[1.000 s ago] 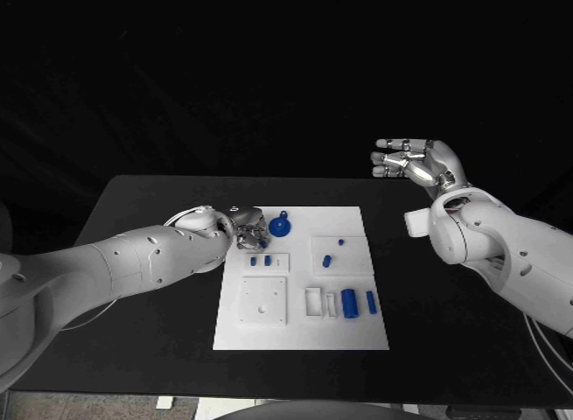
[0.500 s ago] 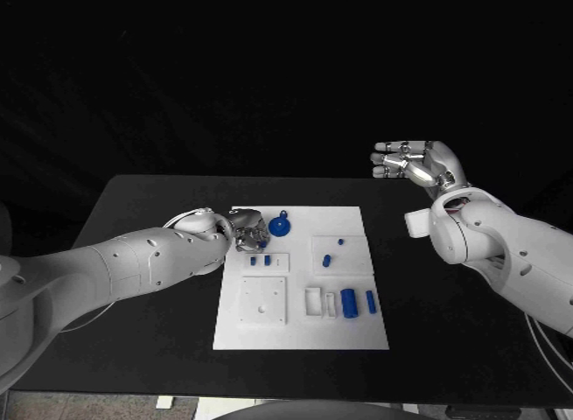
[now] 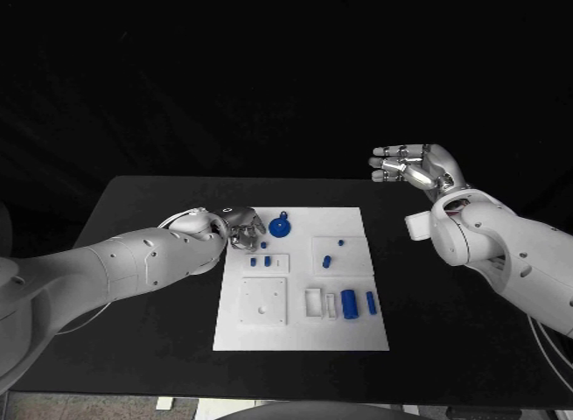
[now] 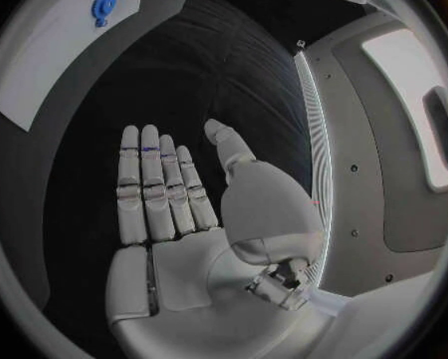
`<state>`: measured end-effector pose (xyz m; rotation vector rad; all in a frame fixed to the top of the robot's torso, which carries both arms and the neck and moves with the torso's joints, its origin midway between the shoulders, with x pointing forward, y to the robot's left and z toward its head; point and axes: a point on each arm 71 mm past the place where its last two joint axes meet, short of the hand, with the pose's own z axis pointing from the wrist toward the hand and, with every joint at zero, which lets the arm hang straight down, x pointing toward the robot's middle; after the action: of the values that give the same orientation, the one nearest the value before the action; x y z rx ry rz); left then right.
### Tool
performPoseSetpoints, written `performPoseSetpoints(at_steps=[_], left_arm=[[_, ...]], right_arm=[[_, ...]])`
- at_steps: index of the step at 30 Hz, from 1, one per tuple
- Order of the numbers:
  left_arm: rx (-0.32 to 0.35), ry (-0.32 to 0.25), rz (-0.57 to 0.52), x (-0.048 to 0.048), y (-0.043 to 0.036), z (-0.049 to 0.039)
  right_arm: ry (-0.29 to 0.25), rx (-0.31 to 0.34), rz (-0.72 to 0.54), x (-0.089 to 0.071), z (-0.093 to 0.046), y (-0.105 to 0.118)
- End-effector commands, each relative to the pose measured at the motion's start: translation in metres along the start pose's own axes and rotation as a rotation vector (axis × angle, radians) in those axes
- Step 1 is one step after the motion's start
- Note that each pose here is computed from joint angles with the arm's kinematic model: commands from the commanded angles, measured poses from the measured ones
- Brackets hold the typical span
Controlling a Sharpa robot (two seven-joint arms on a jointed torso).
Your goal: Assemble the parts on the task board
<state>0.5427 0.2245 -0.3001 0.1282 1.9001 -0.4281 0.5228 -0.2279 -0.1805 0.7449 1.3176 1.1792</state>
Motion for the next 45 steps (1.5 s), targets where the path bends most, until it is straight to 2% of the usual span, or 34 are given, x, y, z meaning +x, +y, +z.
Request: performPoseSetpoints(at_steps=[1,5,7,9,12,16,20,25,28,33,37,40,45], left_arm=[[-0.019,-0.021,0.014,-0.0004,0.0081,-0.0021],[-0.017,-0.070,0.007,-0.0077,0.0203,-0.0057],[-0.015,-0.114,-0.022,-0.0155,0.0272,-0.0082],[-0.012,-0.140,-0.063,-0.0216,0.0310,-0.0096],[-0.014,-0.184,-0.289,-0.0364,0.0384,-0.0142],[-0.007,-0.230,-0.651,-0.0523,0.0420,-0.0208],[0.023,-0.262,-0.866,-0.0668,0.0409,-0.0276],[0.043,-0.290,-1.182,-0.0848,0.0368,-0.0372],[0.069,-0.298,-1.290,-0.0925,0.0303,-0.0428],[0.128,-0.275,-1.340,-0.0992,0.0136,-0.0474],[0.193,-0.230,-1.334,-0.0999,-0.0048,-0.0488],[0.230,-0.216,-1.330,-0.0999,-0.0159,-0.0499],[0.266,-0.214,-1.328,-0.1002,-0.0262,-0.0518]], right_arm=[[0.098,0.008,-0.046,0.006,0.000,-0.002],[0.231,0.014,-0.169,0.013,-0.001,-0.007],[0.277,0.004,-0.253,0.017,-0.001,-0.008],[0.301,0.001,-0.310,0.019,-0.001,-0.010],[0.327,0.006,-0.442,0.021,0.000,-0.015],[0.327,0.013,-0.625,0.024,0.002,-0.021],[0.322,0.032,-0.770,0.030,0.002,-0.029],[0.312,0.040,-0.904,0.045,0.002,-0.039],[0.311,0.042,-0.958,0.057,0.001,-0.045],[0.323,0.053,-1.018,0.072,0.001,-0.054],[0.334,0.049,-1.045,0.085,0.001,-0.060],[0.342,0.047,-1.061,0.093,0.001,-0.065],[0.361,0.052,-1.083,0.103,-0.001,-0.074]])
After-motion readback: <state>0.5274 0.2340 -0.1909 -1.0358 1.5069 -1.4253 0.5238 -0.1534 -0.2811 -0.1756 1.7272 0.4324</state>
